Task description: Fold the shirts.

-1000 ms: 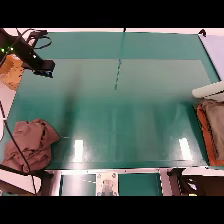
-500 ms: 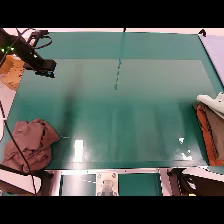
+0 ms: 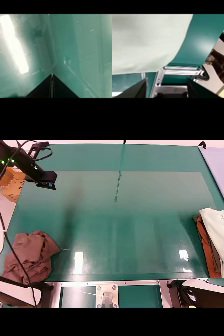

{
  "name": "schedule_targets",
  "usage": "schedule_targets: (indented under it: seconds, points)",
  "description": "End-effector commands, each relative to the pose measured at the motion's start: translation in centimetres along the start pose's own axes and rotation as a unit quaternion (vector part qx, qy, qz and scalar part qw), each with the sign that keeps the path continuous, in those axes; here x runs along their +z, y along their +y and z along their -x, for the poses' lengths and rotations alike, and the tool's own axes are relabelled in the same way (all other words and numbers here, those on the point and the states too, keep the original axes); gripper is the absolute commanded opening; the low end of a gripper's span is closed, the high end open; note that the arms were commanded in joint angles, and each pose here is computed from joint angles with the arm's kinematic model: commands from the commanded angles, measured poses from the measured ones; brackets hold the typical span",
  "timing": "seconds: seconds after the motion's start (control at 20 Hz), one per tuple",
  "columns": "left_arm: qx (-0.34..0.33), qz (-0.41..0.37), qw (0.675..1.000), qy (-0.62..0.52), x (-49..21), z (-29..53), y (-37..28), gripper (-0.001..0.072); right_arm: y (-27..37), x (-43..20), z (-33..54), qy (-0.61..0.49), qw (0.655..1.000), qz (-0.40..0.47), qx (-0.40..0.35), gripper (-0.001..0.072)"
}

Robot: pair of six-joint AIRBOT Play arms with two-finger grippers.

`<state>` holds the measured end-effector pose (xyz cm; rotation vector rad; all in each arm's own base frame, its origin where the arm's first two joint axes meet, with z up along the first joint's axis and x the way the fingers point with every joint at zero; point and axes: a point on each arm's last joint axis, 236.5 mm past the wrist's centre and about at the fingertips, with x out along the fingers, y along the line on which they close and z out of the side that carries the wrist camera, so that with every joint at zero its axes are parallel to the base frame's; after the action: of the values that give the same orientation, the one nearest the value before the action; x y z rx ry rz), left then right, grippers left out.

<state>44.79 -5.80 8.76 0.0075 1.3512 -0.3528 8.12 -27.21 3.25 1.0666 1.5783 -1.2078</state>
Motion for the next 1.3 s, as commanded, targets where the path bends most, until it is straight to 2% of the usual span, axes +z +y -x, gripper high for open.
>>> schedule_targets:
  seconds: [0.0, 0.05, 0.1, 0.25, 0.45, 0.6, 0.85, 1.05, 1.25]
  points:
    - [-0.009, -0.009, 1.000, -0.014, 0.5, 0.3, -0.5, 0.0019, 4.4, 0.6, 1.6, -0.019, 0.997, 0.019, 0.070, 0.0299]
    - [-0.008, -0.010, 1.000, -0.019, 0.6, 0.7, -0.6, 0.0019, 7.3, 1.0, 3.6, -0.044, 0.991, 0.050, 0.117, 0.0070]
    - [-0.007, -0.011, 0.999, -0.029, 0.7, 1.3, -0.8, 0.0019, 10.4, 0.9, 5.9, -0.072, 0.980, 0.087, 0.161, 0.0021]
    - [-0.004, 0.006, 0.998, -0.064, 1.0, 4.1, -1.7, 0.0018, 18.3, -1.8, 11.1, -0.136, 0.942, 0.191, 0.242, 0.0018]
    - [-0.014, 0.006, 0.998, -0.057, -1.8, 4.6, -4.6, 0.0018, 24.3, -10.6, 9.8, -0.147, 0.893, 0.351, 0.242, 0.0017]
    - [-0.028, 0.012, 0.999, -0.015, -7.1, 0.8, -7.1, 0.0019, 25.1, -17.5, 4.5, -0.124, 0.865, 0.427, 0.233, 0.0017]
    - [-0.058, 0.058, 0.996, 0.033, -16.6, -4.7, -9.4, 0.0019, 24.7, -27.1, -2.1, -0.073, 0.822, 0.506, 0.253, 0.0017]
    - [-0.056, 0.069, 0.995, 0.047, -19.0, -6.3, -9.1, 0.0020, 25.2, -30.3, -2.9, -0.078, 0.787, 0.559, 0.250, 0.0018]
    - [-0.055, 0.070, 0.995, 0.038, -18.6, -6.4, -9.0, 0.0020, 25.1, -31.3, -3.1, -0.076, 0.777, 0.575, 0.246, 0.0018]
